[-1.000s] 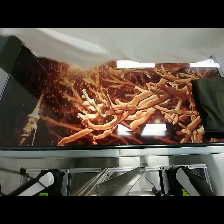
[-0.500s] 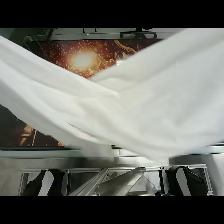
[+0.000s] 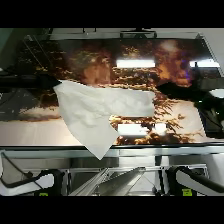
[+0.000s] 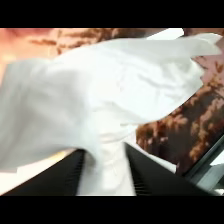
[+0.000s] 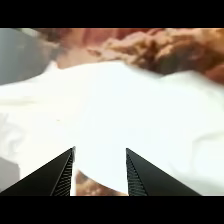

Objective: Fold the shirts.

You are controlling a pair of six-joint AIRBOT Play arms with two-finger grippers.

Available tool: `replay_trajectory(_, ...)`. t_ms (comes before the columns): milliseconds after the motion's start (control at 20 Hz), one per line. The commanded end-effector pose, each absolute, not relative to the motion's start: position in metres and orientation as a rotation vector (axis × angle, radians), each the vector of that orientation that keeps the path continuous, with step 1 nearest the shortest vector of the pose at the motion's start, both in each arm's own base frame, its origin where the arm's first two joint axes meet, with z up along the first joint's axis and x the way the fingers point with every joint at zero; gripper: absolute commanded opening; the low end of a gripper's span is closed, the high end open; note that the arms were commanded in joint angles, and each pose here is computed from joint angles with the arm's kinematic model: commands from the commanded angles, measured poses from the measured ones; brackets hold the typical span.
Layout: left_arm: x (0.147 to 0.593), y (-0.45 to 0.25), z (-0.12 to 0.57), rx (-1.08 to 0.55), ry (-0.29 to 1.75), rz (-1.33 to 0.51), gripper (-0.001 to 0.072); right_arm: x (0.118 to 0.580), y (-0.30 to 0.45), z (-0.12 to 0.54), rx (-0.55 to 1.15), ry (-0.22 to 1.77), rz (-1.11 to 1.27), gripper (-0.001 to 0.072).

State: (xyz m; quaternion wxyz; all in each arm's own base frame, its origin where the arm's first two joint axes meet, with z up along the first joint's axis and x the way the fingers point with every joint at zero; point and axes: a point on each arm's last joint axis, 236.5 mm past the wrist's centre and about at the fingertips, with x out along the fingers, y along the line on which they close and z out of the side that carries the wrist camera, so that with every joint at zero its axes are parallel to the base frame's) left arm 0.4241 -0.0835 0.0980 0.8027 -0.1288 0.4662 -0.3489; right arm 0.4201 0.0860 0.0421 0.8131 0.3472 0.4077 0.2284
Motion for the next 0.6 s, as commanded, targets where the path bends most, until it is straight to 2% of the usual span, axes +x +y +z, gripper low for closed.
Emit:
replay_trajectory(0, 0.446, -0.055, 0.001, -0.341, 1.238, -0.618, 0.0714, 0.447, 0.066, -0.039, 0.750, 0.918, 0.345, 0.0365)
replay_trajectory(100, 0.446, -0.029, -0.011, -0.388, 1.331, -0.549, 0.0711, 0.460, 0.052, -0.021, 0.737, 0.876, 0.351, 0.0370)
replay_trajectory(150, 0.439, -0.024, -0.010, -0.431, 1.372, -0.548, 0.0711, 0.461, 0.048, -0.013, 0.727, 0.871, 0.370, 0.0421)
replay_trajectory(200, 0.429, -0.024, -0.010, -0.475, 1.409, -0.547, 0.0711, 0.457, 0.043, -0.009, 0.713, 0.885, 0.391, 0.0511)
replay_trajectory(350, 0.384, -0.039, -0.020, -0.534, 1.524, -0.557, 0.0711, 0.423, 0.033, -0.032, 0.678, 1.047, 0.400, 0.0512)
replay_trajectory(550, 0.299, -0.082, -0.034, -0.590, 1.692, -0.577, 0.0710, 0.380, 0.027, -0.057, 0.595, 1.251, 0.398, 0.0513)
